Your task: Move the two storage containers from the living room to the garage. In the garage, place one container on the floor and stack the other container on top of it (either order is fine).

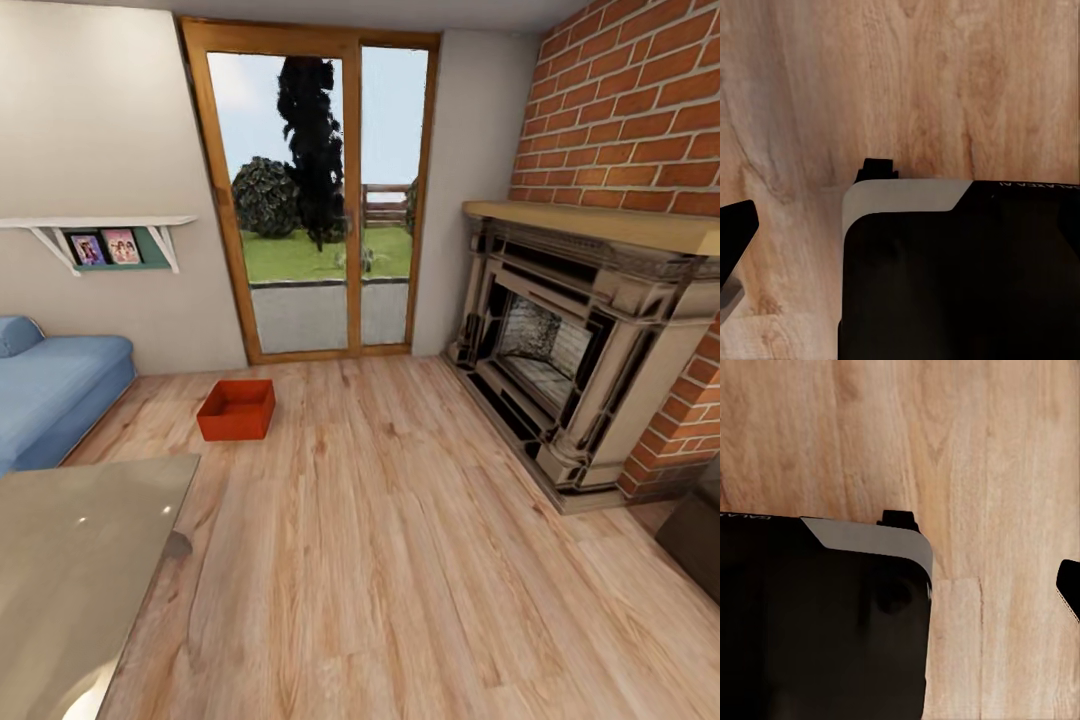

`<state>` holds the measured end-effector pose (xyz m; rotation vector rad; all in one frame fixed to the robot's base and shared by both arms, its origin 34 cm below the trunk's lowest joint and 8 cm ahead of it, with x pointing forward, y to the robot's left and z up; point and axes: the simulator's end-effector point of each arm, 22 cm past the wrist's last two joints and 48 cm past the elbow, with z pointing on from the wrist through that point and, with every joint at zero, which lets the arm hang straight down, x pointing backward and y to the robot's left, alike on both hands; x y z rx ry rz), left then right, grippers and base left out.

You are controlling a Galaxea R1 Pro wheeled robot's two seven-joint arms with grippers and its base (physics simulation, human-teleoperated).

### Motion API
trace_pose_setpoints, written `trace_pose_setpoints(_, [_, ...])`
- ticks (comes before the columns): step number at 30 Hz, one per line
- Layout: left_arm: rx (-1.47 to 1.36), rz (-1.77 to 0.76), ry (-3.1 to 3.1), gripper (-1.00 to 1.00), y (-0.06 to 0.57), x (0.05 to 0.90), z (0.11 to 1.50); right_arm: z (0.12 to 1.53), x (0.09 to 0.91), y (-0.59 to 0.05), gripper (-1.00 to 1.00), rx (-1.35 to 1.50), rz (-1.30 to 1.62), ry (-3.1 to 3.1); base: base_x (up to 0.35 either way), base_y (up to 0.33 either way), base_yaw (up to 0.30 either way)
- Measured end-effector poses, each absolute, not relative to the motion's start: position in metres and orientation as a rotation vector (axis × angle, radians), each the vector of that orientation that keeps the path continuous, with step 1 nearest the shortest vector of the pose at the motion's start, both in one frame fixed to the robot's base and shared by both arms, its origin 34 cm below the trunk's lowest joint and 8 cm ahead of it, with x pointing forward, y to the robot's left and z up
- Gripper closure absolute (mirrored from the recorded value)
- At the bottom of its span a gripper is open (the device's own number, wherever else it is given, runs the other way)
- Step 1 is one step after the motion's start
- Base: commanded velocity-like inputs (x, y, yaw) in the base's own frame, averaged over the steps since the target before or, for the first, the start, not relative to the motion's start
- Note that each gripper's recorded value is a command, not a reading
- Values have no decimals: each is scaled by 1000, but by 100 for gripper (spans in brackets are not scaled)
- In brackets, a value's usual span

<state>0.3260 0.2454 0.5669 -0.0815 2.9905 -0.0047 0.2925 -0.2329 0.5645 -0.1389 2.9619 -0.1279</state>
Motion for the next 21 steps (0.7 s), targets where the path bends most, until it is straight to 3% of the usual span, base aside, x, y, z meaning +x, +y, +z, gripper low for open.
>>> trace_pose_setpoints(14, [-81, -5, 2991, -100, 245, 326, 567, 564, 292, -233, -100, -140, -129, 2965, 321, 0, 6])
trace_pose_setpoints(21, [-81, -5, 2991, -100, 245, 326, 567, 564, 291, -233, -100, -140, -130, 2969, 321, 0, 194])
